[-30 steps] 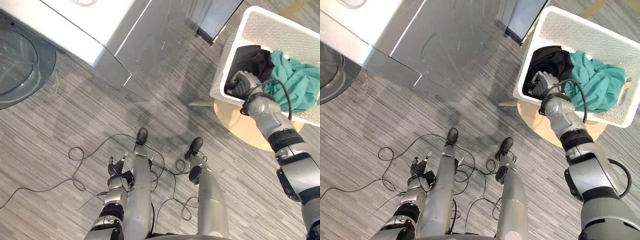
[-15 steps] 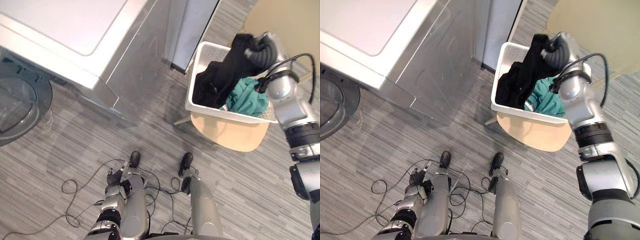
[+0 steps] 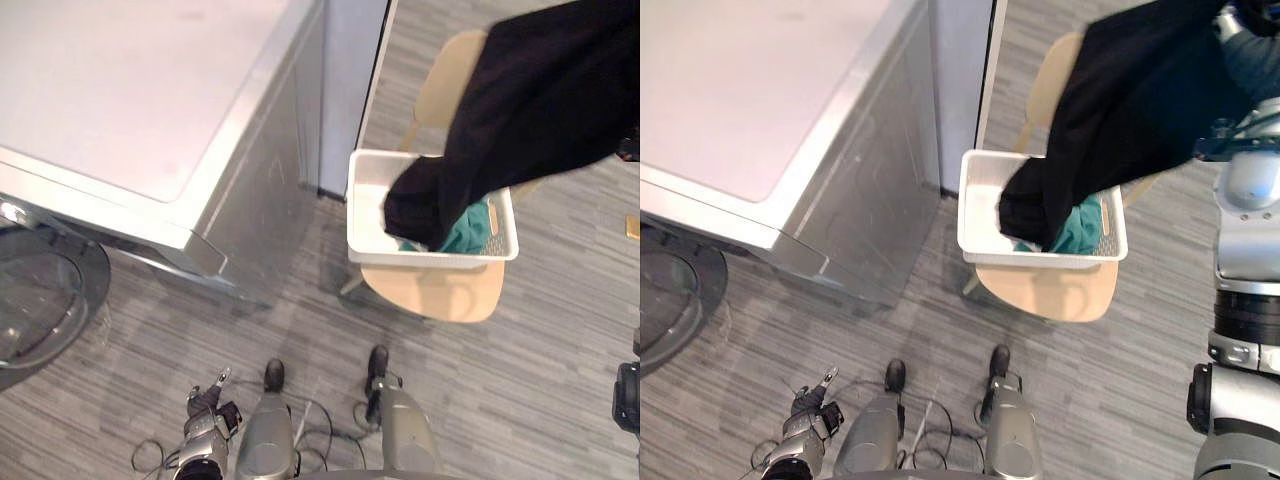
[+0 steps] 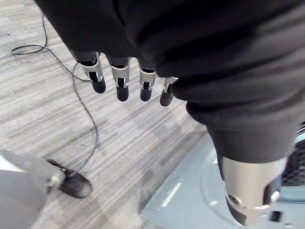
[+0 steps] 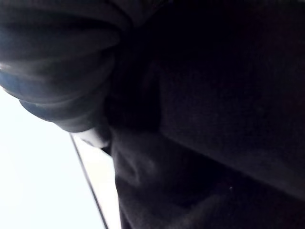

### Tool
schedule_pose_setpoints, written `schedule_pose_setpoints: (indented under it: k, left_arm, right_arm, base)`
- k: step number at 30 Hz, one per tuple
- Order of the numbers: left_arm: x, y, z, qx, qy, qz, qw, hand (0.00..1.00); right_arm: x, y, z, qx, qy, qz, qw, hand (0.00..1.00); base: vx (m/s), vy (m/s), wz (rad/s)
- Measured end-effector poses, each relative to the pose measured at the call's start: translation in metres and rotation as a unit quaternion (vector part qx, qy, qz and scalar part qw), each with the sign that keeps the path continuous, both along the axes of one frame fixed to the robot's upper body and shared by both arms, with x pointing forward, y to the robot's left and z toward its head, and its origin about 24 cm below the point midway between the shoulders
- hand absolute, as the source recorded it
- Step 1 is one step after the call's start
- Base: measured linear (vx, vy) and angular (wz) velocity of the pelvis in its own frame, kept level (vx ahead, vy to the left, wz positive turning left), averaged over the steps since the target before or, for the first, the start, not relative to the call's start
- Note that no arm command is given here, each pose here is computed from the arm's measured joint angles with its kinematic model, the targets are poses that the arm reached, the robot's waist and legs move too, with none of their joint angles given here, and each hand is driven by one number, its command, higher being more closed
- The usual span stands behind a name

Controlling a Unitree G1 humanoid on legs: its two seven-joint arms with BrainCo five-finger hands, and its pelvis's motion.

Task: Pick up the laundry basket with both hands and put the clothes into the washing machine.

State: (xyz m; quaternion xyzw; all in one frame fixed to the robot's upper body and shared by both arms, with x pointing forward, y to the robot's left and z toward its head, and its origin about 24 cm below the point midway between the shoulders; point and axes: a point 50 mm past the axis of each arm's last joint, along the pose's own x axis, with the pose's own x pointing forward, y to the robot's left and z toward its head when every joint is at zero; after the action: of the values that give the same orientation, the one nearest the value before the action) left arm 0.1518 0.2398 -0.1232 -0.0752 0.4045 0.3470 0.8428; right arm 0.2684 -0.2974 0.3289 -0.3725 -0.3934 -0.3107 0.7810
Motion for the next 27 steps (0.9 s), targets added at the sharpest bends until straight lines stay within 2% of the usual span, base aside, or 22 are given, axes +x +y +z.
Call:
schedule_pose_setpoints:
  k: [3, 7, 12, 17, 22, 23, 24, 25, 26, 27]
  left_arm:
    - [0.011, 0.007, 0.024, 0.019, -0.080, 0.002, 0.997, 0.00]
    - [0.043, 0.007, 0.083, 0.071, -0.230, -0.026, 0.970, 0.00]
    - [0.047, 0.013, 0.133, 0.132, -0.318, -0.002, 0.939, 0.00]
    - [0.051, 0.014, 0.160, 0.164, -0.355, 0.015, 0.920, 0.00]
    - [0.069, 0.003, 0.176, 0.188, -0.378, -0.062, 0.904, 0.00]
    - [0.087, -0.008, 0.195, 0.191, -0.422, -0.121, 0.878, 0.00]
    - [0.114, -0.034, 0.228, 0.190, -0.487, -0.205, 0.827, 0.00]
    - [0.125, -0.047, 0.247, 0.190, -0.520, -0.240, 0.797, 0.00]
    - [0.137, -0.074, 0.281, 0.186, -0.582, -0.294, 0.735, 0.00]
    - [0.141, -0.091, 0.301, 0.177, -0.619, -0.319, 0.695, 0.00]
  right_arm:
    - [-0.007, -0.005, 0.001, 0.020, -0.026, 0.004, 0.999, 1.00]
    - [-0.019, -0.006, -0.007, 0.038, -0.056, 0.021, 0.997, 1.00]
    - [-0.018, -0.003, -0.015, 0.050, -0.052, 0.039, 0.997, 1.00]
    - [-0.012, 0.006, -0.019, 0.040, -0.036, 0.054, 0.997, 1.00]
    - [0.004, 0.012, -0.020, 0.029, -0.003, 0.070, 0.997, 1.00]
    - [0.011, 0.016, -0.017, 0.026, 0.005, 0.078, 0.997, 1.00]
    - [0.019, 0.022, -0.012, 0.025, 0.008, 0.094, 0.995, 1.00]
    - [0.021, 0.026, -0.008, 0.021, 0.007, 0.101, 0.995, 1.00]
    - [0.025, 0.036, -0.001, 0.010, 0.002, 0.117, 0.993, 1.00]
    - [0.025, 0.043, 0.005, 0.002, -0.006, 0.128, 0.992, 1.00]
  base:
    - [0.11, 0.038, -0.12]
    - [0.05, 0.027, -0.22]
    - [-0.03, 0.025, -0.28]
    - [-0.08, 0.006, -0.25]
    - [-0.05, 0.009, -0.06]
    - [-0.14, 0.019, -0.03]
    - [-0.16, 0.018, -0.07]
    - [-0.12, 0.016, -0.15]
    - [-0.07, 0.009, -0.25]
    - [-0.06, -0.008, -0.31]
